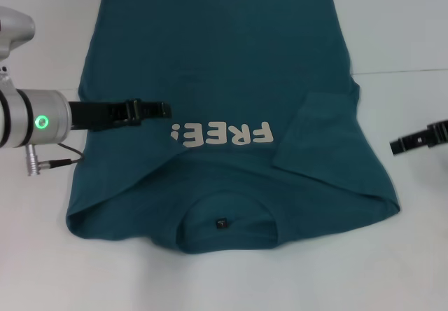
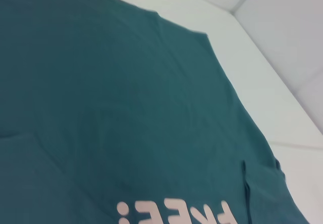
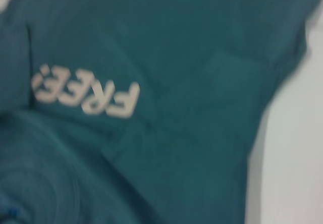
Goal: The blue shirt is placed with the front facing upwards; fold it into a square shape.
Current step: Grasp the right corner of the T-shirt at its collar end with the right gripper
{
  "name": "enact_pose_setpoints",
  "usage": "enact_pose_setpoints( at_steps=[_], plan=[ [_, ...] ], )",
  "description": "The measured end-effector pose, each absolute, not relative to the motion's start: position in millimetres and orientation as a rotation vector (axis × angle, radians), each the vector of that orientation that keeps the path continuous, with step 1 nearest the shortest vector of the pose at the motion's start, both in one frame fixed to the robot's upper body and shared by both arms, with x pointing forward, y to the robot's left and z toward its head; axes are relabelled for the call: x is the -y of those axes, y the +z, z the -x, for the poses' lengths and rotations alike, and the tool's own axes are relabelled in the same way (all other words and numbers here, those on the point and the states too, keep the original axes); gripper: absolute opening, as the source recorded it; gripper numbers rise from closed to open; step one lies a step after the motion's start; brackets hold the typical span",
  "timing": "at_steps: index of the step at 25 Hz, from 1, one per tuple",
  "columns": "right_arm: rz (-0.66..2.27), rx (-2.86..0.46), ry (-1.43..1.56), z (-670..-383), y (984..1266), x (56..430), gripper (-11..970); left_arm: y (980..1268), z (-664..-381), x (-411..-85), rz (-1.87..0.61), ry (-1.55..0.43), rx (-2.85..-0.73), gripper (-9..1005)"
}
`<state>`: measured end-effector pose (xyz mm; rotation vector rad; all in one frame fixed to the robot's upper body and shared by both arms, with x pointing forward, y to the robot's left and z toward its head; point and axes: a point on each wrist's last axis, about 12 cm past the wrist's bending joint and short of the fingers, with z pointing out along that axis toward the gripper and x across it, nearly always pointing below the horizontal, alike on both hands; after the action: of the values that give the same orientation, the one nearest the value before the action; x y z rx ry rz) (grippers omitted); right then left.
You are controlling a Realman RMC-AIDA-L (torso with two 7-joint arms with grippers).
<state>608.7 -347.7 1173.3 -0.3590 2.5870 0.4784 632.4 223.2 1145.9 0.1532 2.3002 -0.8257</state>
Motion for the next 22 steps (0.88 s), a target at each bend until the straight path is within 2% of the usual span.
enact_pose_setpoints(
  at_steps=[6, 14, 22],
  plan=[
    [0.38, -2.701, 0.471, -605.2, 1169.9, 338.4, 942, 1150.7, -629.2, -232.6, -0.244, -0.843, -2.314, 732],
    [0.34, -2.719, 0.526, -597.3, 1167.9, 343.3, 941, 1155.2, -620.3, -270.9, -0.16, -0.948, -2.328, 731],
    [0.303, -2.754, 0.492, -594.8, 1171.3, 351.3, 941, 1158.1, -596.4, -299.7, -0.314, -1.272, -2.225, 730]
  ],
)
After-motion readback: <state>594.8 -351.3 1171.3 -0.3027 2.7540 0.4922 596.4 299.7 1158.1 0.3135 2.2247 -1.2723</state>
